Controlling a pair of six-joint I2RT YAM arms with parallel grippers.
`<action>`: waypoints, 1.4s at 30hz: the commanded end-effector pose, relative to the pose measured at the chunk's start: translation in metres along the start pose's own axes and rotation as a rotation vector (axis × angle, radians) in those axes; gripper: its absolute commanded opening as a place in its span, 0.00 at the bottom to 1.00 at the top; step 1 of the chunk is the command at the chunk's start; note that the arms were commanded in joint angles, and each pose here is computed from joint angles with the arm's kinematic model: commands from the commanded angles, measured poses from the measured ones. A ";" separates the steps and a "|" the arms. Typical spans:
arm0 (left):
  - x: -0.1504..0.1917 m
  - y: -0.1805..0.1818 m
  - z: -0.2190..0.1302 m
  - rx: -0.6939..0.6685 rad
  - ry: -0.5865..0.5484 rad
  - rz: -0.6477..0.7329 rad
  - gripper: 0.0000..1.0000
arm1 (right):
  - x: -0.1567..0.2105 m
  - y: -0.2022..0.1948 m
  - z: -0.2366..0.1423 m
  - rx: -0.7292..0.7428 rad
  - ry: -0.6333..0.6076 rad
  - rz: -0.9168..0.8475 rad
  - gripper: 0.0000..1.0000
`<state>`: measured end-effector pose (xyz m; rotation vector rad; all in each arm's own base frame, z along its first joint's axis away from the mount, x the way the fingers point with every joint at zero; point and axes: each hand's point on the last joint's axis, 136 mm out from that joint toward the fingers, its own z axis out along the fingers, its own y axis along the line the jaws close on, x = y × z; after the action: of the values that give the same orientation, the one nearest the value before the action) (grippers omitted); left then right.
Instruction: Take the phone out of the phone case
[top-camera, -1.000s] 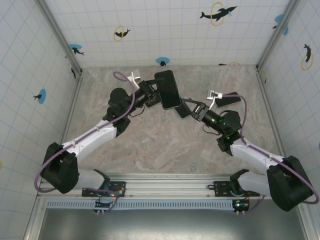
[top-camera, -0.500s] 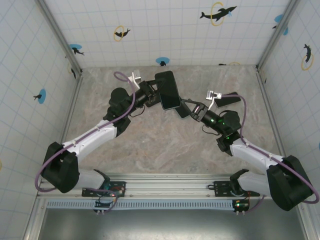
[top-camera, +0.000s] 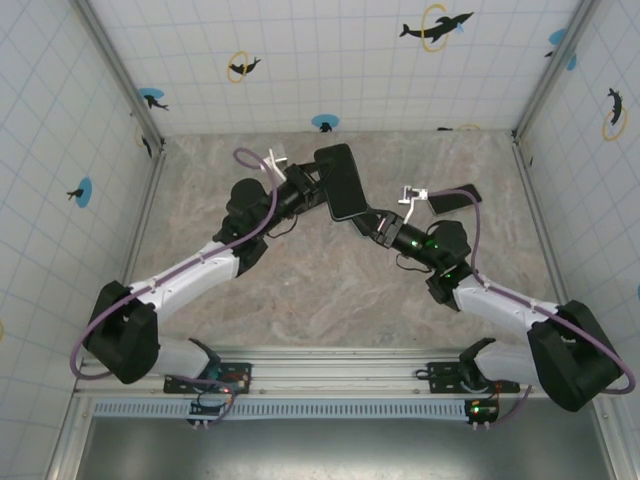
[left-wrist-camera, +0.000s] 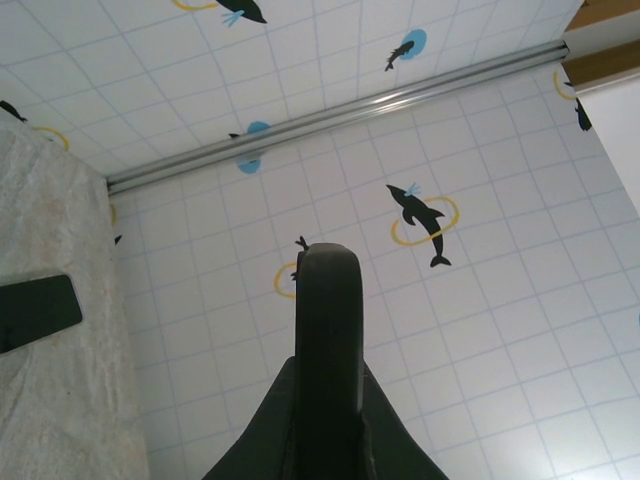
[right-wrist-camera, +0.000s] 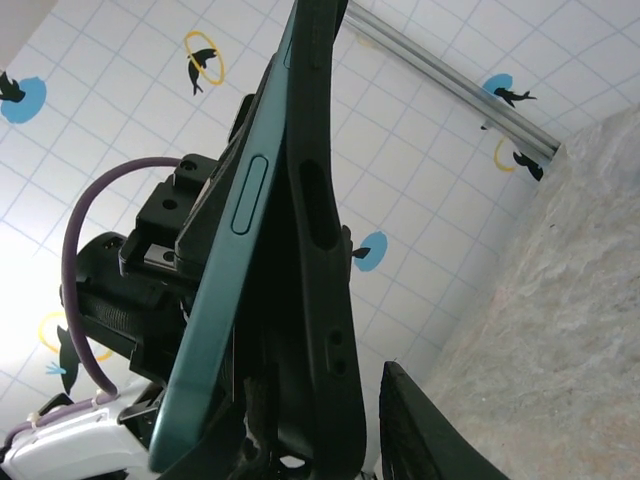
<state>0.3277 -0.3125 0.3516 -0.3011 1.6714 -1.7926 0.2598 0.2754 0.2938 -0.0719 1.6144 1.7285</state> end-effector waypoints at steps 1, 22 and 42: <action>-0.006 -0.029 0.001 0.095 -0.050 -0.020 0.00 | -0.017 0.018 0.009 -0.048 -0.060 0.035 0.31; 0.006 0.014 0.005 -0.045 -0.044 -0.056 0.13 | -0.044 0.021 0.023 -0.059 -0.240 0.296 0.07; 0.010 0.035 -0.013 -0.194 -0.033 -0.118 0.82 | -0.074 0.004 0.003 -0.029 -0.403 0.227 0.03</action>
<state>0.3298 -0.3156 0.3270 -0.4320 1.8092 -1.6893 0.3076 0.2602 0.3071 0.4514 1.4988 1.8299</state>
